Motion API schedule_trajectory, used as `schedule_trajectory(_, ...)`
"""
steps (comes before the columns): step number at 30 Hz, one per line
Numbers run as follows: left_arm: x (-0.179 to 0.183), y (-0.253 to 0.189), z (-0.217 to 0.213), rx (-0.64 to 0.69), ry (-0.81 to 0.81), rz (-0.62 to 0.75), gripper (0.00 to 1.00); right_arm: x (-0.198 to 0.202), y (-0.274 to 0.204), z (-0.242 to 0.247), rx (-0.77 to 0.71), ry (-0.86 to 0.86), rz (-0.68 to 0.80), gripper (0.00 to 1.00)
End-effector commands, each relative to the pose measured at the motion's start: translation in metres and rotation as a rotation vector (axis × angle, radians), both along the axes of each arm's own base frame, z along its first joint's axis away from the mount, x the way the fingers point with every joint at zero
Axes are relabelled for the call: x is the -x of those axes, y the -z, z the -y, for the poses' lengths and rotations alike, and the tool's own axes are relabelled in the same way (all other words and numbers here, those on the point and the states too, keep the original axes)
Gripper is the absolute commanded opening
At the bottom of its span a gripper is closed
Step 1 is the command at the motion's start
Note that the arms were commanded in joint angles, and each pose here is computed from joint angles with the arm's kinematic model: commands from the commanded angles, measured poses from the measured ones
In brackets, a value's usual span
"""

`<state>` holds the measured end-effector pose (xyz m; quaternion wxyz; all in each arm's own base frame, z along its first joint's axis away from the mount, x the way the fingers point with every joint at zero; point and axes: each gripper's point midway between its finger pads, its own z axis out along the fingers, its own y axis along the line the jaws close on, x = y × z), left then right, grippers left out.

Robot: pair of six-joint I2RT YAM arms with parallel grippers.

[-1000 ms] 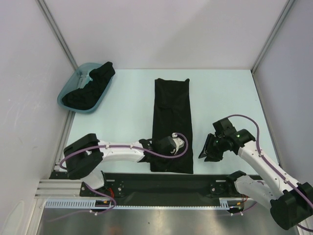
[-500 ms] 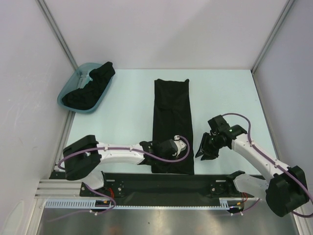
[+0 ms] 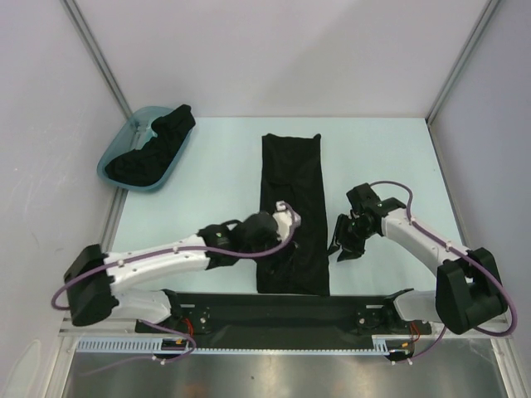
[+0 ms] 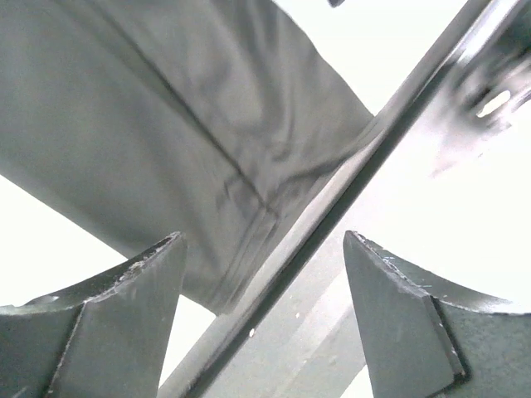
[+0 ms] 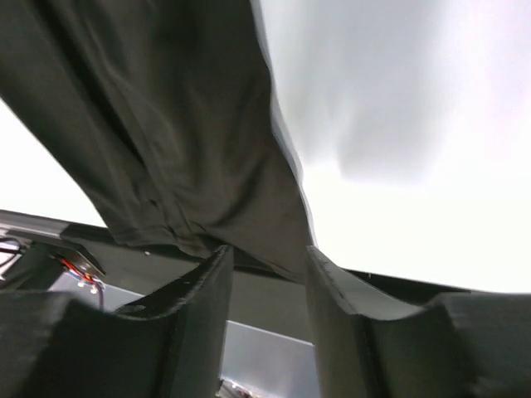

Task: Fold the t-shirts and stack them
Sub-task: Fold the tshirt

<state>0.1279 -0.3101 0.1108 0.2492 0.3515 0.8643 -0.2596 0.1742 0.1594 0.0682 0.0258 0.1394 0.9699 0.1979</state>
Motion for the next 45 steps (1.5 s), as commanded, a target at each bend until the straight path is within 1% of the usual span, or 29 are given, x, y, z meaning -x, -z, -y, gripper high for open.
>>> schedule_trajectory(1, -0.009, -0.059, 0.002, 0.176, 0.042, 0.041, 0.82, -0.016, -0.009, -0.003, -0.021, -0.03, 0.056, 0.49)
schedule_trajectory(2, -0.021, -0.06, -0.009, 0.184, -0.007, 0.035, 0.8, -0.013, -0.007, -0.002, -0.022, -0.039, 0.047, 0.51)
schedule_trajectory(4, -0.024, -0.066, -0.021, 0.24, -0.051, -0.022, 0.79, -0.008, -0.004, -0.002, -0.028, -0.049, 0.039, 0.58)
schedule_trajectory(5, -0.037, -0.061, -0.039, 0.249, -0.127, -0.047, 0.78, -0.003, 0.0, -0.002, -0.037, -0.058, 0.027, 0.6)
schedule_trajectory(6, -0.036, -0.06, -0.046, 0.263, -0.142, -0.087, 0.78, 0.0, 0.002, -0.003, -0.044, -0.066, 0.021, 0.62)
schedule_trajectory(7, -0.039, -0.056, -0.053, 0.264, -0.185, -0.114, 0.78, 0.002, 0.004, -0.003, -0.052, -0.073, 0.012, 0.66)
schedule_trajectory(8, -0.041, -0.046, -0.068, 0.243, -0.238, -0.142, 0.79, 0.006, 0.005, -0.007, -0.082, -0.087, -0.001, 0.68)
schedule_trajectory(10, -0.042, -0.034, -0.078, 0.222, -0.309, -0.184, 0.8, 0.013, 0.011, -0.008, -0.085, -0.114, -0.018, 0.7)
schedule_trajectory(11, -0.041, -0.022, -0.088, 0.204, -0.361, -0.223, 0.8, 0.017, 0.014, -0.008, -0.088, -0.121, -0.025, 0.7)
schedule_trajectory(12, -0.039, -0.015, -0.092, 0.207, -0.417, -0.276, 0.8, 0.02, 0.016, -0.008, -0.09, -0.125, -0.032, 0.7)
schedule_trajectory(13, -0.033, -0.001, -0.097, 0.223, -0.437, -0.345, 0.79, 0.022, 0.017, -0.01, -0.103, -0.131, -0.03, 0.7)
schedule_trajectory(14, -0.03, 0.005, -0.099, 0.234, -0.456, -0.383, 0.79, 0.025, 0.019, -0.01, -0.108, -0.134, -0.038, 0.69)
schedule_trajectory(15, -0.026, 0.011, -0.1, 0.247, -0.49, -0.433, 0.78, 0.033, 0.026, -0.009, -0.109, -0.125, -0.068, 0.68)
schedule_trajectory(16, -0.021, 0.023, -0.103, 0.253, -0.503, -0.472, 0.76, 0.036, 0.027, -0.013, -0.134, -0.133, -0.07, 0.67)
schedule_trajectory(18, -0.018, 0.03, -0.106, 0.255, -0.521, -0.508, 0.75, 0.046, 0.034, -0.014, -0.146, -0.124, -0.103, 0.63)
schedule_trajectory(22, -0.018, 0.042, -0.105, 0.269, -0.544, -0.55, 0.72, 0.054, 0.038, -0.02, -0.151, -0.14, -0.103, 0.59)
schedule_trajectory(23, -0.017, 0.043, -0.103, 0.276, -0.541, -0.565, 0.71, 0.055, 0.038, -0.02, -0.146, -0.146, -0.102, 0.58)
schedule_trajectory(25, -0.019, 0.041, -0.1, 0.291, -0.545, -0.571, 0.65, 0.052, 0.035, -0.022, -0.15, -0.144, -0.081, 0.56)
schedule_trajectory(27, -0.024, 0.036, -0.098, 0.329, -0.571, -0.564, 0.65, 0.049, 0.032, -0.022, -0.154, -0.134, -0.065, 0.56)
schedule_trajectory(29, -0.023, 0.037, -0.099, 0.34, -0.585, -0.564, 0.68, 0.053, 0.034, -0.02, -0.144, -0.128, -0.076, 0.56)
schedule_trajectory(31, -0.02, 0.039, -0.099, 0.33, -0.583, -0.581, 0.71, 0.055, 0.035, -0.018, -0.14, -0.126, -0.074, 0.57)
schedule_trajectory(35, -0.014, 0.05, -0.098, 0.305, -0.599, -0.649, 0.7, 0.062, 0.042, -0.016, -0.143, -0.124, -0.096, 0.57)
schedule_trajectory(37, -0.011, 0.054, -0.096, 0.302, -0.592, -0.677, 0.69, 0.061, 0.042, -0.018, -0.149, -0.125, -0.094, 0.57)
schedule_trajectory(41, 0.0, 0.066, -0.093, 0.256, -0.587, -0.738, 0.66, 0.063, 0.047, -0.017, -0.142, -0.123, -0.103, 0.55)
schedule_trajectory(45, 0.009, 0.073, -0.086, 0.194, -0.551, -0.767, 0.61, 0.064, 0.051, -0.018, -0.152, -0.12, -0.109, 0.49)
